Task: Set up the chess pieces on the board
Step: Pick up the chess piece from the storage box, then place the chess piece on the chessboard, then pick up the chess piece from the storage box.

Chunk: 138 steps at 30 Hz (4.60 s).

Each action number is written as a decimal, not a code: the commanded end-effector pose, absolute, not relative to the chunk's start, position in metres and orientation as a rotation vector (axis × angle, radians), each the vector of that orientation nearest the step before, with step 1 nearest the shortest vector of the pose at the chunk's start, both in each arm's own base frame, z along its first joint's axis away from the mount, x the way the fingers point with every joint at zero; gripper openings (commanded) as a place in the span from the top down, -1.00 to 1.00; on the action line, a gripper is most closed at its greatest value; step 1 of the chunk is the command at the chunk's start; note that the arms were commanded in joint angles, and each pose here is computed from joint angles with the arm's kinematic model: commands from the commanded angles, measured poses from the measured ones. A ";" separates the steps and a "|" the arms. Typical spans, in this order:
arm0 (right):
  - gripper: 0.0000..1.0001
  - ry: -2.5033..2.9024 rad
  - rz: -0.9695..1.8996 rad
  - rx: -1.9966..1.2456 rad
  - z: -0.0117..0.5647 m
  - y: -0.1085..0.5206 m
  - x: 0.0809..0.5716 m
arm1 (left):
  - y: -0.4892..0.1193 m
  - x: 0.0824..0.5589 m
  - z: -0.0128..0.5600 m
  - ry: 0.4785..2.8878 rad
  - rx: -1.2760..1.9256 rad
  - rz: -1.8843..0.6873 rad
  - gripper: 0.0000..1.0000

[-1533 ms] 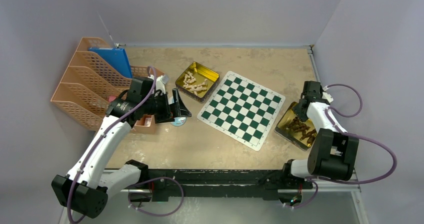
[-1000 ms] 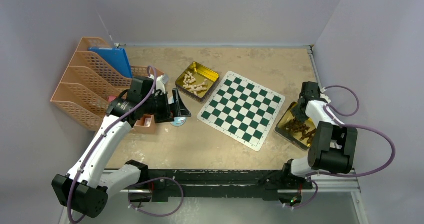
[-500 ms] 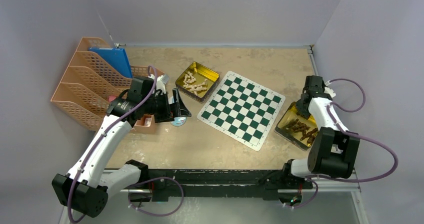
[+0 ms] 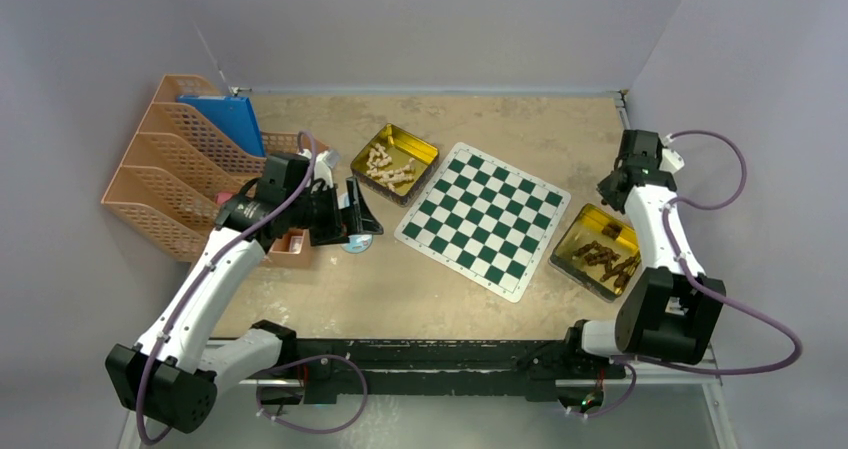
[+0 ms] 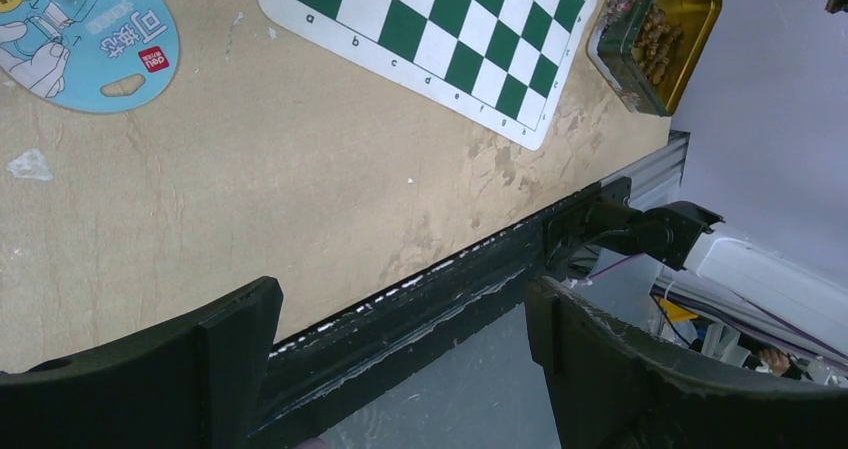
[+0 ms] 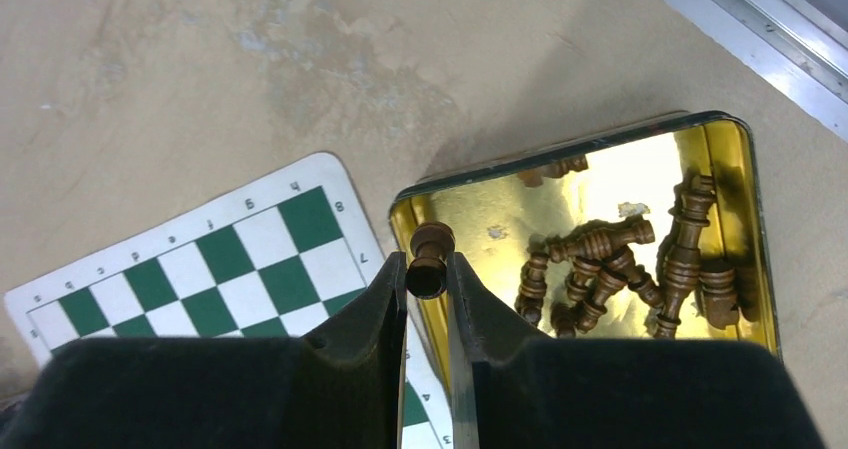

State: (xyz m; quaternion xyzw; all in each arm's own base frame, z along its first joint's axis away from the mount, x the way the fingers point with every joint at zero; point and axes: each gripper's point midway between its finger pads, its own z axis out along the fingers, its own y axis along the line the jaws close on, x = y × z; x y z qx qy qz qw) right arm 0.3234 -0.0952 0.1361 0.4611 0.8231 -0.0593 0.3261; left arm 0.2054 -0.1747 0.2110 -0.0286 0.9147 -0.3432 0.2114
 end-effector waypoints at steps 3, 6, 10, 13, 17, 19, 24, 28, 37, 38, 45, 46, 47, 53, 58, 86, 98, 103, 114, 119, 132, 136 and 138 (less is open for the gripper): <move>0.72 2.176 -0.081 1.041 0.164 -0.062 0.353 | -0.181 0.212 0.219 2.503 -0.016 -0.996 -0.83; 0.71 2.222 -0.101 0.948 0.162 -0.035 0.367 | -0.181 0.212 0.213 2.523 -0.019 -0.993 -0.83; 0.71 2.294 -0.098 0.854 0.148 -0.008 0.384 | -0.183 0.216 0.214 2.525 -0.009 -0.999 -0.83; 0.70 2.354 -0.129 0.835 0.128 -0.007 0.390 | -0.185 0.218 0.217 2.522 -0.006 -1.003 -0.83; 0.68 2.409 -0.156 0.815 0.110 -0.006 0.396 | -0.185 0.218 0.216 2.528 -0.009 -1.006 -0.83; 0.67 2.428 -0.147 0.801 0.102 -0.004 0.399 | -0.186 0.218 0.216 2.532 -0.009 -1.015 -0.83; 0.65 2.453 -0.124 0.800 0.085 0.001 0.404 | -0.186 0.218 0.215 2.539 -0.010 -1.016 -0.83; 0.64 2.454 -0.138 0.799 0.078 0.000 0.406 | -0.187 0.221 0.217 2.545 -0.010 -1.011 -0.83; 0.63 2.441 -0.165 0.816 0.065 -0.005 0.408 | -0.186 0.223 0.219 2.554 -0.004 -0.991 -0.83; 0.62 2.445 -0.168 0.818 0.063 -0.005 0.407 | -0.186 0.223 0.219 2.555 -0.004 -0.992 -0.83; 0.61 2.447 -0.190 0.842 0.055 -0.012 0.408 | -0.187 0.225 0.219 2.563 -0.011 -0.999 -0.83; 0.61 2.447 -0.188 0.845 0.054 -0.013 0.408 | -0.187 0.225 0.219 2.563 -0.010 -0.997 -0.83; 0.61 2.445 -0.188 0.844 0.054 -0.014 0.409 | -0.187 0.225 0.219 2.560 -0.010 -0.992 -0.83; 0.61 2.451 -0.197 0.850 0.049 -0.016 0.407 | -0.187 0.227 0.219 2.564 -0.007 -0.993 -0.83; 0.60 2.456 -0.196 0.855 0.046 -0.017 0.406 | -0.187 0.226 0.218 2.565 -0.009 -0.993 -0.83; 0.08 2.360 -0.202 0.891 0.119 -0.028 0.387 | -0.190 0.228 0.222 2.543 0.007 -1.015 -0.83; 0.13 2.249 -0.301 1.087 0.141 -0.078 0.323 | -0.187 0.214 0.215 2.539 0.016 -1.028 -0.83; 0.20 2.255 -0.303 1.172 0.129 -0.084 0.299 | -0.186 0.208 0.207 2.569 0.012 -1.031 -0.83; 0.30 2.305 -0.200 1.262 0.090 -0.070 0.277 | -0.185 0.206 0.207 2.585 0.028 -1.027 -0.83; 0.31 2.315 -0.190 1.297 0.076 -0.067 0.269 | -0.186 0.207 0.210 2.585 0.035 -1.029 -0.83; 0.32 2.324 -0.179 1.369 0.060 -0.068 0.268 | -0.187 0.209 0.210 2.592 0.033 -1.029 -0.83; 0.32 2.332 -0.194 1.389 0.055 -0.071 0.265 | -0.186 0.209 0.209 2.597 0.034 -1.026 -0.83; 0.32 2.330 -0.193 1.398 0.053 -0.072 0.266 | -0.187 0.210 0.209 2.595 0.035 -1.026 -0.83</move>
